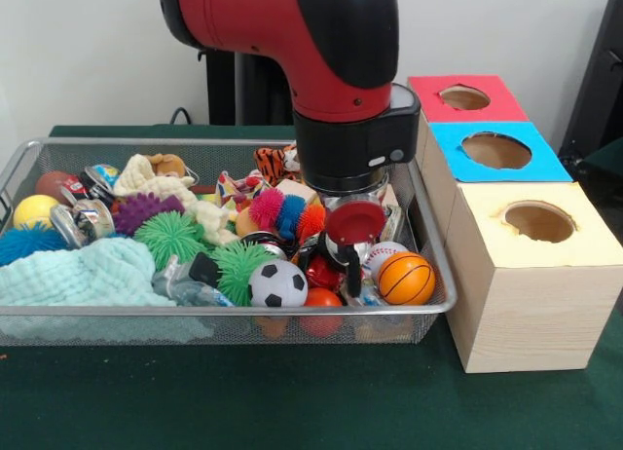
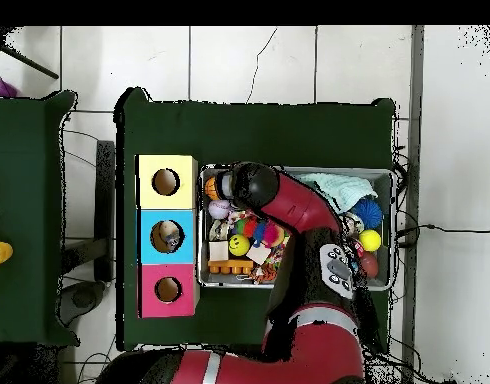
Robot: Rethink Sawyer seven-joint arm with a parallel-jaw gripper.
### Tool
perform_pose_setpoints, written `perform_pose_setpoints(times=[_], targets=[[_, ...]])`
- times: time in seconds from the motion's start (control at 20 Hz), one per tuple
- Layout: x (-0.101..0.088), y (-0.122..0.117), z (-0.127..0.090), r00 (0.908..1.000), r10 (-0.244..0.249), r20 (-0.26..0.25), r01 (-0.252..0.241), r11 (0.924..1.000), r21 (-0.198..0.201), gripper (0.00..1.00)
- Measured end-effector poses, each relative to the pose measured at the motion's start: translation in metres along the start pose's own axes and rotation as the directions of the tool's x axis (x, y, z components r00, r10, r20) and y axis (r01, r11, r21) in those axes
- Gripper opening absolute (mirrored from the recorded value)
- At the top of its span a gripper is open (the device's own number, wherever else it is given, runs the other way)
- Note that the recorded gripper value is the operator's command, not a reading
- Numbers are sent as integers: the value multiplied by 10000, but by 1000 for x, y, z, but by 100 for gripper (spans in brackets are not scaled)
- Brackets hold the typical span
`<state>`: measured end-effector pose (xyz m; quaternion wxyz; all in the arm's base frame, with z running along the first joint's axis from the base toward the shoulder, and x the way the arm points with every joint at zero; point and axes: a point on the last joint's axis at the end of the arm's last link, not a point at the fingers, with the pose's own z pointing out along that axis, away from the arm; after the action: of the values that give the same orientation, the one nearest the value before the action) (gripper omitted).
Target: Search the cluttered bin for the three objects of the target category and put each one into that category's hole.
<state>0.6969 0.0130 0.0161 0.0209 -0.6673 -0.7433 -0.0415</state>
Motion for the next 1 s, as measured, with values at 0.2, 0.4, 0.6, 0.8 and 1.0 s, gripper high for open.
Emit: perform_pose_setpoints(times=[0.2,0.4,0.6,0.8,1.0], targets=[[6,2,8,10000,-47,-28,46,9999,-127,100],[8,3,11,10000,-68,-29,68,9998,-204,100],[10,3,11,10000,-88,-24,87,9997,-209,100],[17,3,11,9998,-188,-32,188,9996,-203,100],[26,3,13,9995,-296,-87,294,9994,-171,100]])
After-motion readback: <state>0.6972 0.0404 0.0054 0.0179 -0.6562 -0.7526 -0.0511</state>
